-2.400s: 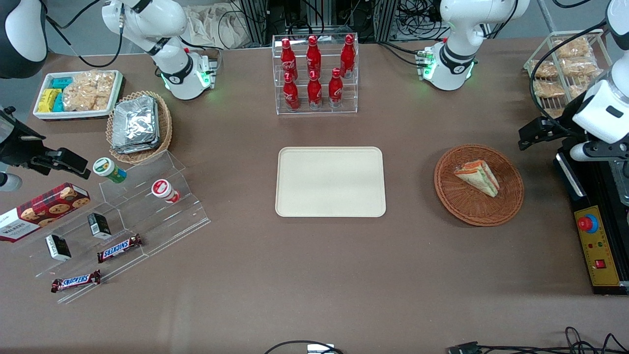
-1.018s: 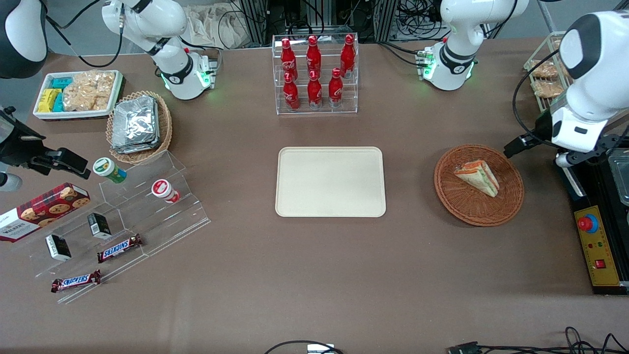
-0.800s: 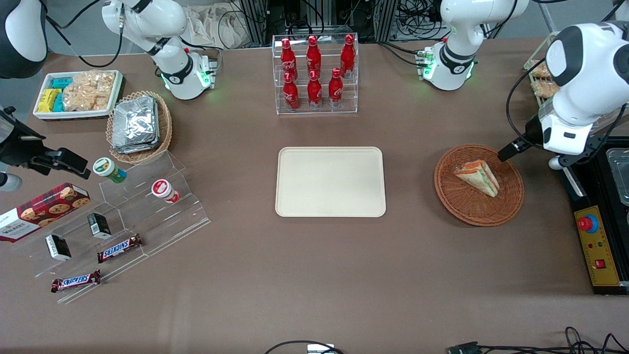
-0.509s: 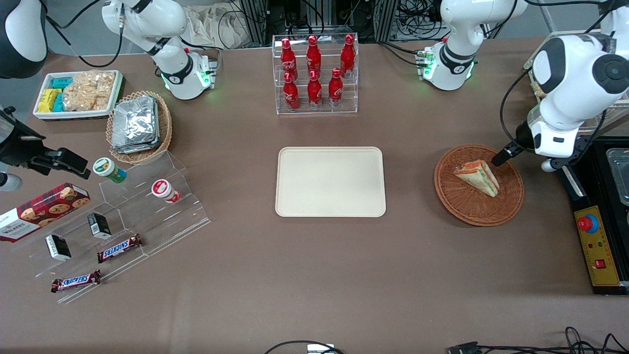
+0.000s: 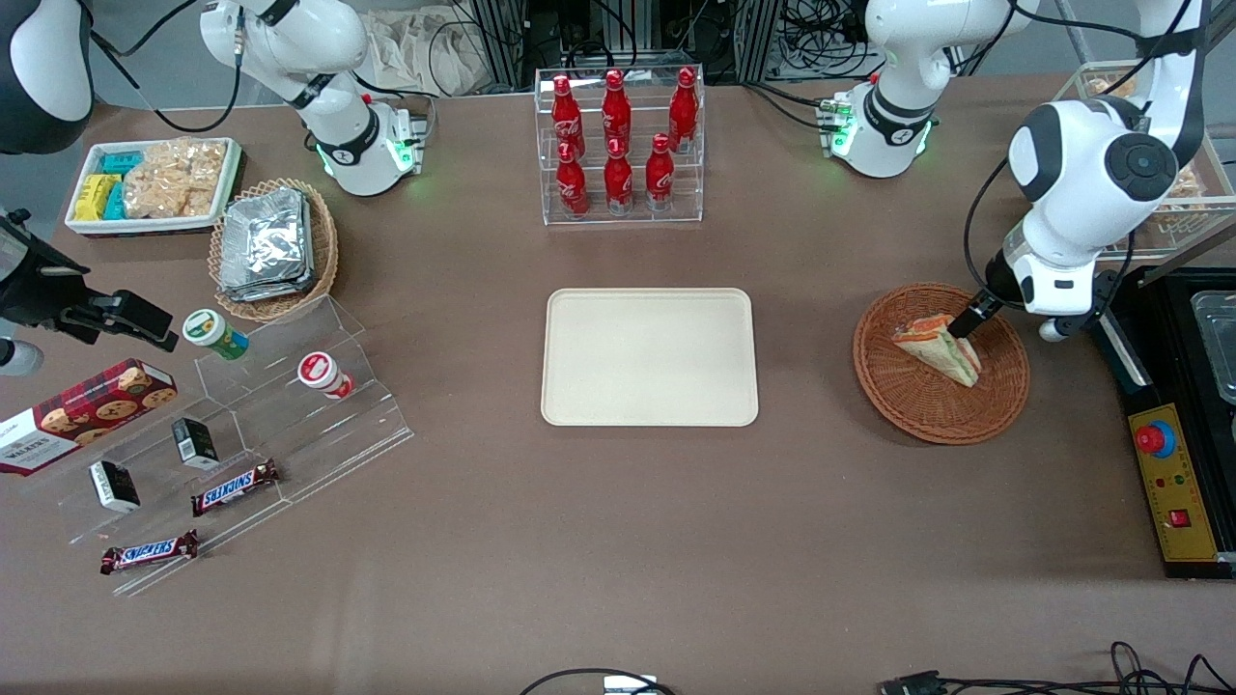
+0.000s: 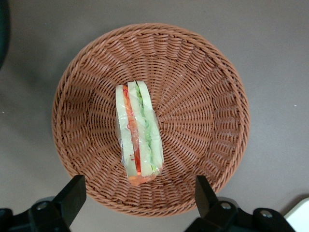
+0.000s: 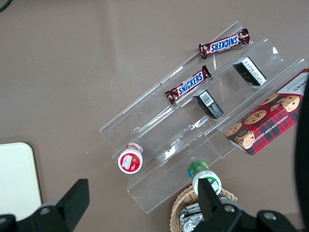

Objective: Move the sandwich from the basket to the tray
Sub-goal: 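Lower the open left gripper over the wrapped sandwich in the basket, then close the left gripper on the sandwich's upright edge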

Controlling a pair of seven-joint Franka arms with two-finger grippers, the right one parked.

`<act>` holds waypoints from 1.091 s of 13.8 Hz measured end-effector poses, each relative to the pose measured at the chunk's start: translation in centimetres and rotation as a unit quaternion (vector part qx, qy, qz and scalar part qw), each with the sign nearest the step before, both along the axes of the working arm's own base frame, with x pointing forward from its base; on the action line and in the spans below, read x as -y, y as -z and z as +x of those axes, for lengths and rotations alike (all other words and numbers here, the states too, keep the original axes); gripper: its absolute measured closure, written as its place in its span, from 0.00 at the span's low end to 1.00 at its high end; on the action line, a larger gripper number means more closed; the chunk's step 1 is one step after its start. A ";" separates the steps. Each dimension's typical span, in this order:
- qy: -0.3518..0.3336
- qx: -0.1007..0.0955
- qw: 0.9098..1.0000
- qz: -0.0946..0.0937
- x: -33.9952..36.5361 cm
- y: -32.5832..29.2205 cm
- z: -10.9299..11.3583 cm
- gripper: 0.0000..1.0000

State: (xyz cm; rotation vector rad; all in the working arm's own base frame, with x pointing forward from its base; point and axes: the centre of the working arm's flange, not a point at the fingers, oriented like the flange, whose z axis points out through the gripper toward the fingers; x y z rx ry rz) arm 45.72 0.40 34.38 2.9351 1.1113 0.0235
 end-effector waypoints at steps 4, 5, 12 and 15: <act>-0.012 -0.001 1.000 -0.001 0.0 2.0 0.2 0.00; -0.015 0.001 1.000 -0.002 0.0 2.7 0.2 0.00; -0.026 0.003 1.000 -0.004 0.0 6.2 0.0 0.00; -0.032 0.007 0.999 -0.005 0.0 8.2 -0.2 0.00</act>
